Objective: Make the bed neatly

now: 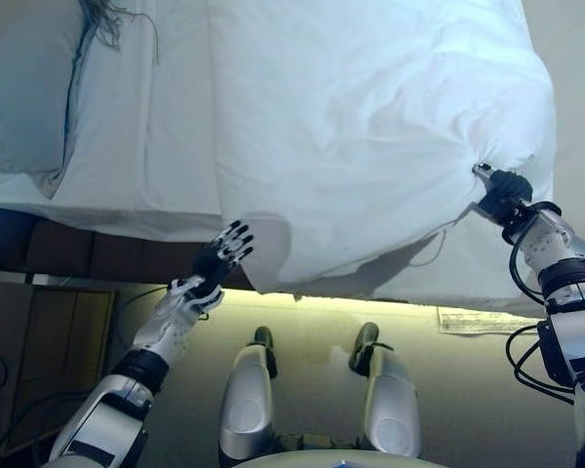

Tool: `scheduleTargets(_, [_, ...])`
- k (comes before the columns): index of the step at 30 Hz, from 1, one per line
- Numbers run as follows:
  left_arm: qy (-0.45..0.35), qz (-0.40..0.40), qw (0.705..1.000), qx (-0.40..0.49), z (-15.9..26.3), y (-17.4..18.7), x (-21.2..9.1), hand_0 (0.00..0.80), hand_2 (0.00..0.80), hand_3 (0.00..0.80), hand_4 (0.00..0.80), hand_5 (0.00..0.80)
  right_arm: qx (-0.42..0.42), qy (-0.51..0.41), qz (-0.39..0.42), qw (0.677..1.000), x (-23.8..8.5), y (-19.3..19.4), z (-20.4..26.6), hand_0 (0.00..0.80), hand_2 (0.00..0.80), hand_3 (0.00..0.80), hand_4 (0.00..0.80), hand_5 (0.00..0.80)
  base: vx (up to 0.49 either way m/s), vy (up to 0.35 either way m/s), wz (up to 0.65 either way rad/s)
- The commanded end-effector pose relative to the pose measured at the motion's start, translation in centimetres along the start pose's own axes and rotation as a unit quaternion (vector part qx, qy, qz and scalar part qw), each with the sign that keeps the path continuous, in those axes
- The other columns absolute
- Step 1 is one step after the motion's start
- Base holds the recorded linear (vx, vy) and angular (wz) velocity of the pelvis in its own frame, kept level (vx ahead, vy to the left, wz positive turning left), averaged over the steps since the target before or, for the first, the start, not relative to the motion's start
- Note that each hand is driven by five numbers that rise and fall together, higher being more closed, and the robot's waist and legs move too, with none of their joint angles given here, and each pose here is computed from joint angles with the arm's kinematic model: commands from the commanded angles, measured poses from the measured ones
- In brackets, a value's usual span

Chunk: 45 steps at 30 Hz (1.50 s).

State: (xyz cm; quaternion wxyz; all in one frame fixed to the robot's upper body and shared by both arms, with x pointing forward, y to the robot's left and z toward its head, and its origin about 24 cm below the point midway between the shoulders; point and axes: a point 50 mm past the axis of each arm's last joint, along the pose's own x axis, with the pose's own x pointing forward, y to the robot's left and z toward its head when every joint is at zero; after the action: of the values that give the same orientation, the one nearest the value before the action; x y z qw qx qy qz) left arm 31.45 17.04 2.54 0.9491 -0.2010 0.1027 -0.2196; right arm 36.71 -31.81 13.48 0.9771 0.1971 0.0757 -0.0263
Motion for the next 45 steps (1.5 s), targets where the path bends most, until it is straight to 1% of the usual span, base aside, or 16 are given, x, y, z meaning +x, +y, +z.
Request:
scheduleTargets(1, [0.033, -0.05, 0.998, -0.024, -0.7, -1.4, 0.9, 0.0, 0.0, 0.0, 0.0, 0.0, -0.015, -0.046, 0.069, 0.996, 1.3, 4.1, 2.3, 0.8, 0.8, 0.8, 0.8, 0.8, 0.013, -0.033, -0.04])
scheduleTargets(4, [0.086, -0.069, 0.991, -0.081, -1.9, -2.5, 2.0, 0.0, 0.0, 0.0, 0.0, 0.0, -0.014, -0.049, 0.077, 0.996, 1.7, 5.4, 2.6, 0.8, 0.8, 0.8, 0.8, 0.8, -0.003, -0.041, -0.07])
scheduleTargets(6, [0.118, -0.071, 0.978, -0.156, -3.2, -3.0, 2.2, 0.0, 0.0, 0.0, 0.0, 0.0, -0.009, -0.053, 0.086, 0.995, 1.9, 6.1, 3.0, 0.8, 0.8, 0.8, 0.8, 0.8, -0.006, -0.097, -0.1])
scheduleTargets(7, [0.143, -0.06, 0.964, -0.216, -4.4, -3.4, 2.3, 0.0, 0.0, 0.0, 0.0, 0.0, -0.005, -0.053, 0.094, 0.994, 2.1, 7.0, 2.9, 0.8, 0.8, 0.8, 0.8, 0.8, 0.003, -0.126, -0.1])
scheduleTargets(9, [0.162, -0.053, 0.941, -0.293, -5.5, -4.1, 2.4, 0.0, 0.0, 0.0, 0.0, 0.0, 0.005, -0.053, 0.106, 0.993, 2.4, 8.1, 2.7, 0.8, 0.8, 0.8, 0.8, 0.8, 0.014, -0.145, -0.07])
scheduleTargets(10, [0.168, -0.043, 0.924, -0.34, -6.2, -4.4, 2.3, 0.0, 0.0, 0.0, 0.0, 0.0, 0.014, -0.054, 0.113, 0.992, 2.5, 8.7, 2.5, 0.8, 0.8, 0.8, 0.8, 0.8, 0.018, -0.207, -0.05])
scheduleTargets(11, [0.167, -0.032, 0.901, -0.398, -6.9, -4.8, 2.3, 0.0, 0.0, 0.0, 0.0, 0.0, 0.024, -0.055, 0.124, 0.99, 2.6, 9.5, 2.2, 0.8, 0.8, 0.8, 0.8, 0.8, 0.018, -0.22, -0.08])
scheduleTargets(13, [0.161, -0.01, 0.866, -0.473, -7.7, -5.3, 2.4, 0.0, 0.0, 0.0, 0.0, 0.0, 0.038, -0.056, 0.139, 0.988, 2.7, 10.5, 1.7, 0.8, 0.8, 0.8, 0.8, 0.8, 0.023, -0.256, -0.17])
scheduleTargets(18, [0.181, 0.063, 0.804, -0.563, -9.7, -5.4, 2.0, 0.0, 0.0, 0.0, 0.0, 0.0, 0.072, -0.05, 0.165, 0.982, 2.6, 12.2, 0.2, 0.8, 0.8, 0.8, 0.8, 0.8, 0.063, -0.296, -0.15])
scheduleTargets(22, [0.204, 0.071, 0.776, -0.593, -10.3, -6.0, 2.0, 0.0, 0.0, 0.0, 0.0, 0.0, 0.086, -0.045, 0.172, 0.98, 2.5, 12.3, -0.5, 0.8, 0.8, 0.8, 0.8, 0.8, 0.067, -0.196, -0.07])
scheduleTargets(24, [0.203, 0.06, 0.77, -0.602, -10.3, -6.6, 2.3, 0.0, 0.0, 0.0, 0.0, 0.0, 0.093, -0.046, 0.177, 0.979, 2.4, 12.6, -0.8, 0.8, 0.8, 0.8, 0.8, 0.8, 0.034, -0.154, -0.05])
scheduleTargets(28, [0.15, 0.029, 0.77, -0.619, -8.9, -7.6, 3.7, 0.0, 0.0, 0.0, 0.0, 0.0, 0.098, -0.047, 0.193, 0.975, 2.2, 13.1, -0.9, 0.8, 0.8, 0.8, 0.8, 0.8, 0.013, -0.121, -0.02])
scheduleTargets(31, [0.084, 0.022, 0.778, -0.622, -7.5, -7.3, 4.6, 0.0, 0.0, 0.0, 0.0, 0.0, 0.095, -0.046, 0.202, 0.974, 2.0, 13.3, -1.2, 0.8, 0.8, 0.8, 0.8, 0.8, -0.006, -0.075, -0.03])
scheduleTargets(33, [0.008, 0.024, 0.777, -0.629, -5.8, -6.6, 5.2, 0.0, 0.0, 0.0, 0.0, 0.0, 0.093, -0.04, 0.205, 0.974, 1.9, 13.0, -1.8, 0.8, 0.8, 0.8, 0.8, 0.8, 0.02, -0.045, -0.02])
scheduleTargets(40, [-0.144, 0.043, 0.782, -0.604, -3.1, -4.2, 5.3, 0.0, 0.0, 0.0, 0.0, 0.0, 0.104, -0.016, 0.189, 0.976, 1.5, 11.2, -3.5, 0.8, 0.8, 0.8, 0.8, 0.8, 0.038, -0.021, -0.01])
scheduleTargets(45, [-0.214, 0.018, 0.784, -0.583, -1.9, -3.7, 5.0, 0.0, 0.0, 0.0, 0.0, 0.0, 0.109, -0.007, 0.182, 0.977, 1.4, 10.5, -4.7, 0.8, 0.8, 0.8, 0.8, 0.8, 0.011, 0.001, 0.02])
